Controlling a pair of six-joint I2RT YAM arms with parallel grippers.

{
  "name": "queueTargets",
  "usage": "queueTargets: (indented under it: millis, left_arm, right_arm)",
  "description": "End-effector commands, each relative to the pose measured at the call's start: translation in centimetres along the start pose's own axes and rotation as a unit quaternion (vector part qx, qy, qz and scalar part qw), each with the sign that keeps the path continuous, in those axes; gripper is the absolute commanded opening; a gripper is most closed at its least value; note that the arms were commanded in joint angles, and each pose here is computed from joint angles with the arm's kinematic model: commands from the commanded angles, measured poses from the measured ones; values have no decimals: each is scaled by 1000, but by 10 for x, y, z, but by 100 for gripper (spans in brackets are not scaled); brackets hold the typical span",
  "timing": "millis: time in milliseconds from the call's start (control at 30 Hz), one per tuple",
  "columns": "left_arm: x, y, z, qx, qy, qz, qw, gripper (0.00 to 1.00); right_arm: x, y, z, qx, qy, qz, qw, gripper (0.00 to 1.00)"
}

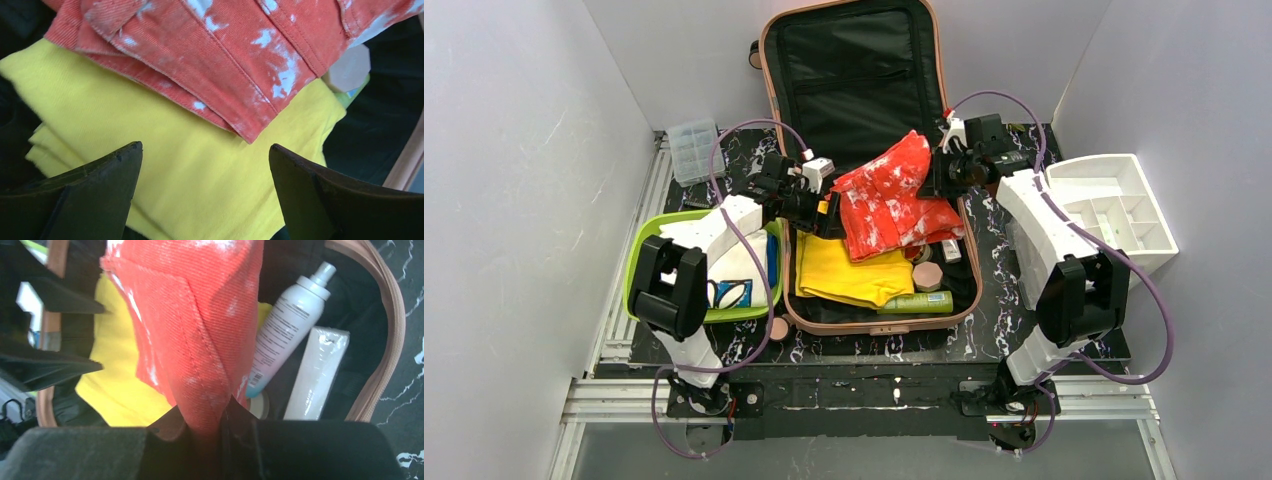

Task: Open, take out, and arrange the luggage
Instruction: Pick up the clothes from the opened luggage, then place the clothes in the bin.

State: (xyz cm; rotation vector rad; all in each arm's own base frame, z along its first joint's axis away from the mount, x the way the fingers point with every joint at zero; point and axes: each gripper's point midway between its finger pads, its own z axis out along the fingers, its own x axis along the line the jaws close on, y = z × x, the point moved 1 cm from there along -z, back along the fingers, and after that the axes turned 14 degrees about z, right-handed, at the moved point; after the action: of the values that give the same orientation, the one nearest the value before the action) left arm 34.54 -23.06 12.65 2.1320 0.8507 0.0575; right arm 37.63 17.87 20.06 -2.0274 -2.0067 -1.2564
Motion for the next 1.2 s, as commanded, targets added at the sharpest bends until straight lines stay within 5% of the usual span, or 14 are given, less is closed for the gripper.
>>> queueTargets:
  millis: [0,267,567,967,1167]
  left_arm:
    - [-13,30,0,-59,-70,-25,996,98]
    - [-17,73,-63,-194,-84,14,977,98]
    - [-28,81,-74,-214,-156,57,962,98]
    - [-18,110,-7,-211,-227,-27,950,98]
    - [-45,116,29,-192,-267,-45,943,98]
  right_arm:
    - [66,65,-46,-97,106,-65,987,1]
    - [127,89,-103,-130,200,-124,963,1]
    - [164,104,-152,-180,235,-154,943,1]
    - [63,128,-141,-222,58,-65,971,1]
    - [9,89,-149,-182,-18,-58,981,1]
